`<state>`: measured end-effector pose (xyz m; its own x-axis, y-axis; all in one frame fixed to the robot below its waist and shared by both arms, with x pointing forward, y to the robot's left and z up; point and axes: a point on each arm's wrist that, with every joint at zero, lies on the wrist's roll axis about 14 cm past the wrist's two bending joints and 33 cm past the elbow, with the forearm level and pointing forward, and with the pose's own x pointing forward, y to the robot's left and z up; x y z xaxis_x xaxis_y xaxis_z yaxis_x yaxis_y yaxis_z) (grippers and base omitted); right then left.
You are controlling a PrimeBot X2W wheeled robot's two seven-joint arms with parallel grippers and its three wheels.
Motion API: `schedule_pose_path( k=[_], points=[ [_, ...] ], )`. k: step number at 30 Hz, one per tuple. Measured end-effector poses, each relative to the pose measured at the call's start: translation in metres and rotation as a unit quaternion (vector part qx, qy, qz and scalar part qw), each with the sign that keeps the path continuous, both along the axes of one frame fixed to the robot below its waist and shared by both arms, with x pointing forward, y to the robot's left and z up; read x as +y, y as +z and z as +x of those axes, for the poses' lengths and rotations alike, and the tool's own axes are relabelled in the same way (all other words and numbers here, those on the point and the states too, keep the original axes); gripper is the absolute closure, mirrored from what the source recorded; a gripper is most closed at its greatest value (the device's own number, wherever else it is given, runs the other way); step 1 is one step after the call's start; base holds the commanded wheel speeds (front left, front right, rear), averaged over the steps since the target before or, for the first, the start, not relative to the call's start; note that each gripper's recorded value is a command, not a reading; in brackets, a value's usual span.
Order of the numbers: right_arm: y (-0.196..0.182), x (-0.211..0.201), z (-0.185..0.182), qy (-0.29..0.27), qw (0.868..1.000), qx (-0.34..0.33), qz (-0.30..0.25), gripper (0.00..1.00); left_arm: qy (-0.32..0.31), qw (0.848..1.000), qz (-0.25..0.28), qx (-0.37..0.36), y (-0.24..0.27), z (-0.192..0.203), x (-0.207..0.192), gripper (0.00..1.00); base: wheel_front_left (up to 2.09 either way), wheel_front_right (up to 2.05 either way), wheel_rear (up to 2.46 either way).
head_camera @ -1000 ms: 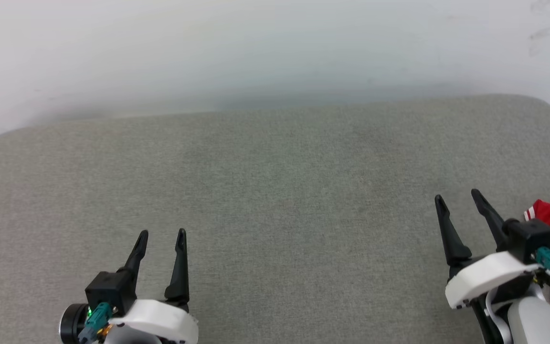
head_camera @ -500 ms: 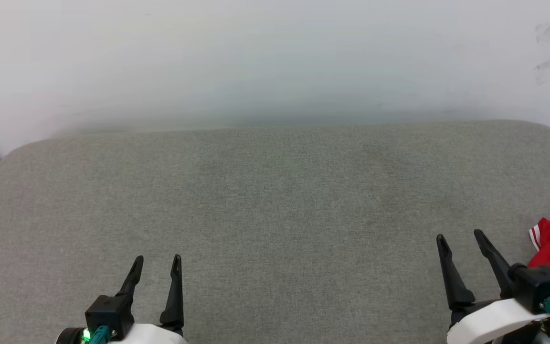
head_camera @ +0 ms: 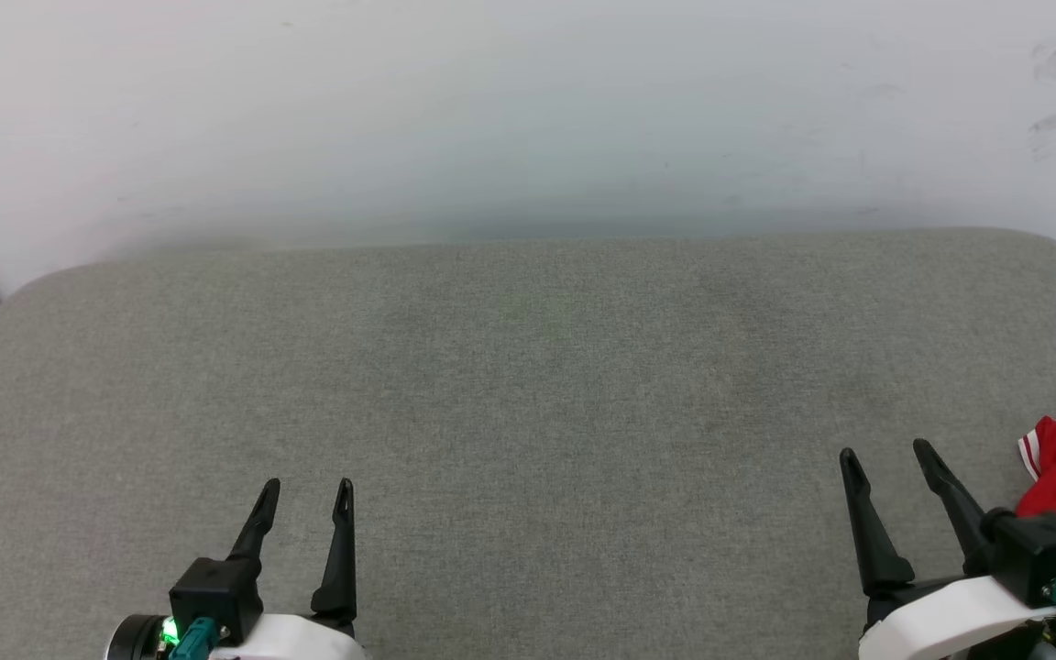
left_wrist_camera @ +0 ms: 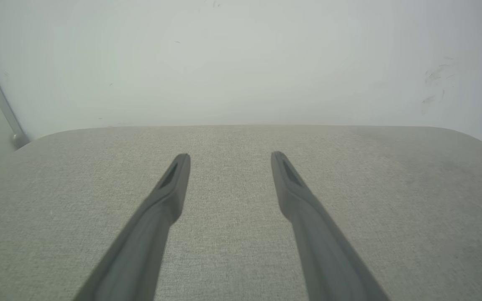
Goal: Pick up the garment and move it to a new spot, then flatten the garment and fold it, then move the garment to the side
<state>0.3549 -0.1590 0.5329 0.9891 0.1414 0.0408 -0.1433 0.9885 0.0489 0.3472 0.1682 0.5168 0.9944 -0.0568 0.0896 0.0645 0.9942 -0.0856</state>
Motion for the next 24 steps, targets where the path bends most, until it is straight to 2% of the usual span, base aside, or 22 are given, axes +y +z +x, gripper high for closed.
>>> schedule_pose_path(
  k=[1, 2, 6, 15, 24],
  points=[
    [0.0, 0.0, 0.0, 0.0, 1.0, 0.0, 0.0, 0.0, -0.001, 1.0, 0.0, -0.001, 0.0, 0.0, 0.0, 0.0, 0.0, 0.0, 0.0],
    [-0.001, 0.0, 0.0, 0.0, 1.0, 0.001, 0.0, 1.0, -0.002, 1.0, -0.001, 0.001, -0.001, 0.0, -0.001, 1.0, 0.0, 0.0, 0.0],
    [-0.014, 0.0, -0.002, 0.0, 1.0, 0.022, 0.007, 1.0, -0.002, 0.999, -0.009, 0.032, -0.019, -0.006, -0.004, 1.0, 0.0, 0.0, 0.0],
    [-0.021, -0.003, -0.002, -0.006, 0.994, 0.042, 0.098, 1.0, 0.013, 0.994, -0.092, 0.065, -0.028, -0.003, 0.006, 1.0, 0.0, 0.0, 0.0],
    [-0.023, -0.007, 0.003, -0.012, 0.981, 0.052, 0.189, 1.0, 0.023, 0.98, -0.179, 0.085, -0.031, 0.004, 0.011, 1.0, 0.0, 0.0, 0.0]
  ],
)
